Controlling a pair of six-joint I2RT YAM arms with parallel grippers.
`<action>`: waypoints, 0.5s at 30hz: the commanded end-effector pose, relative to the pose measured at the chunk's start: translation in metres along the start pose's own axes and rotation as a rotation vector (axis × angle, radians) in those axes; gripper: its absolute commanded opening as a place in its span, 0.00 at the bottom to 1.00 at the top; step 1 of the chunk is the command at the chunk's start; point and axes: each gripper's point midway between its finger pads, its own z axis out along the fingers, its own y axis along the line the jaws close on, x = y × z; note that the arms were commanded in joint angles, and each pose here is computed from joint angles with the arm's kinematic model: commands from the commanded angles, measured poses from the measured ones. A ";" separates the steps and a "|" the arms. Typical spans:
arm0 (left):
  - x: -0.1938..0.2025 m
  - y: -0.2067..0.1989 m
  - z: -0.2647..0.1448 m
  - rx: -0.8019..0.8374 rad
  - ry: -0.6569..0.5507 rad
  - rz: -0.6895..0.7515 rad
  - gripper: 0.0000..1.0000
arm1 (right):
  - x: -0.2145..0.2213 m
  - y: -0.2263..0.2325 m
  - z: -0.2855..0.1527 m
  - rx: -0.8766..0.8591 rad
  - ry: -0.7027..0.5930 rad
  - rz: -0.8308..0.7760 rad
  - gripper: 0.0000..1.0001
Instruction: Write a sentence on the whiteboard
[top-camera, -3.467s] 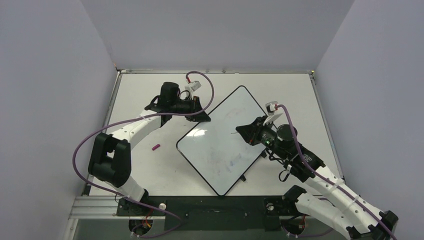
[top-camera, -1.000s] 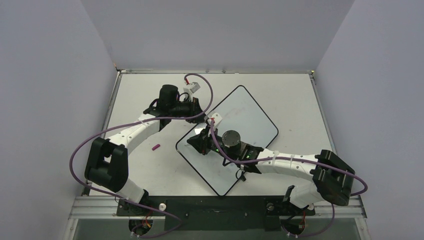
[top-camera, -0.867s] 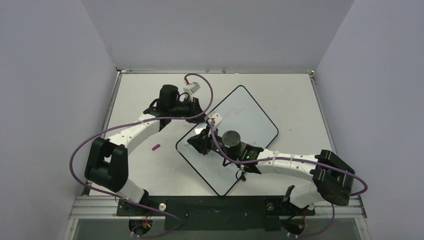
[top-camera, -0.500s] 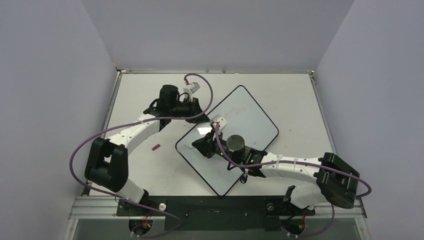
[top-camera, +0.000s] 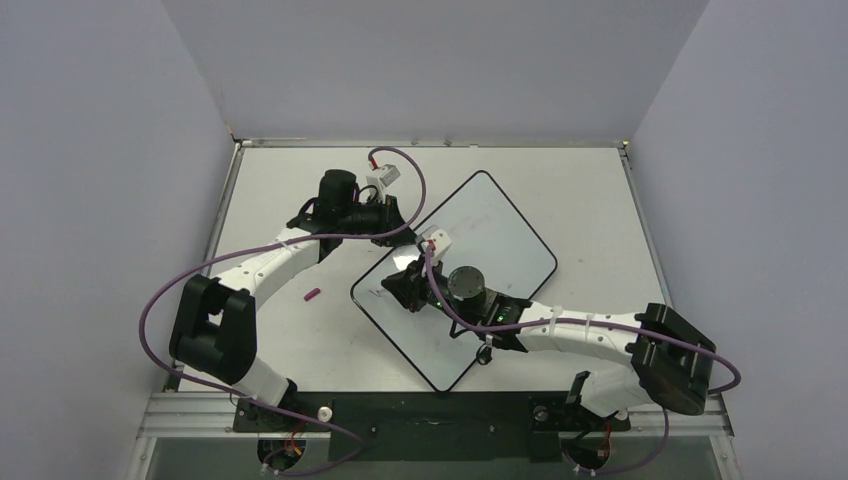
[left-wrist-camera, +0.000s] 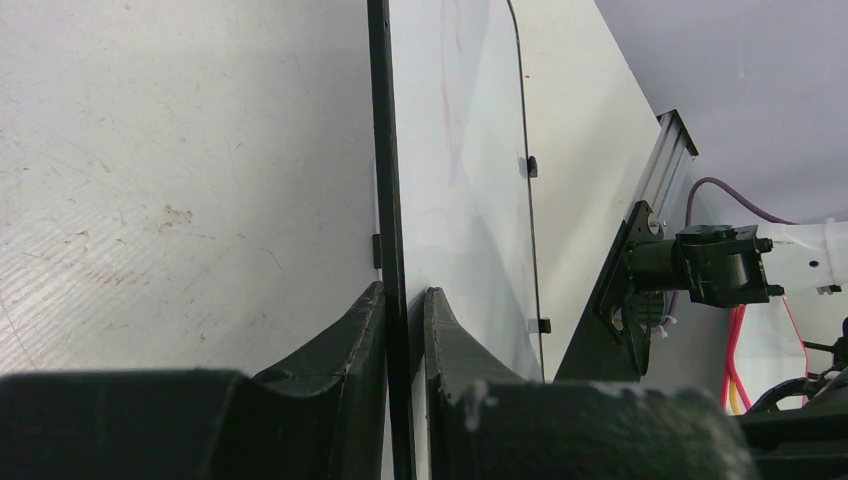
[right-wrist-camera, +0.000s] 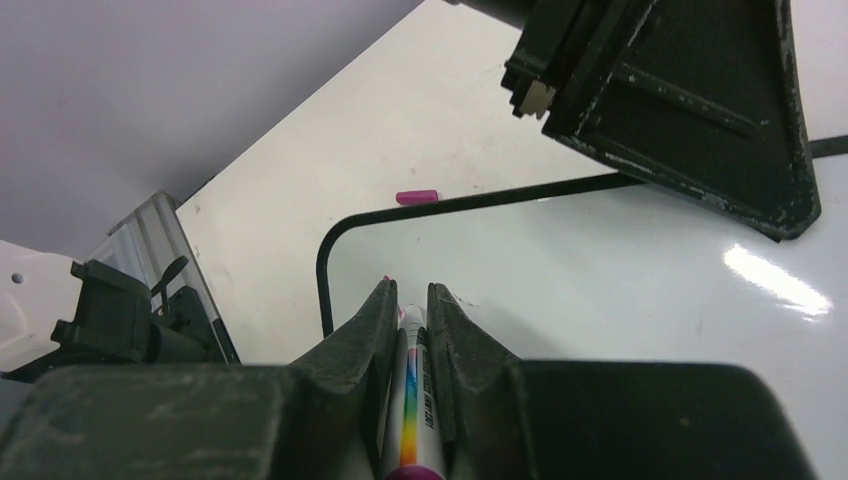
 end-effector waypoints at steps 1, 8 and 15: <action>-0.004 0.009 -0.003 -0.056 -0.027 0.093 0.00 | -0.016 -0.003 0.012 0.038 -0.025 -0.031 0.00; -0.005 0.008 -0.003 -0.056 -0.031 0.096 0.00 | -0.024 -0.006 0.018 0.059 -0.029 -0.037 0.00; -0.006 0.008 -0.003 -0.055 -0.034 0.095 0.00 | -0.016 -0.011 0.016 0.075 -0.011 -0.031 0.00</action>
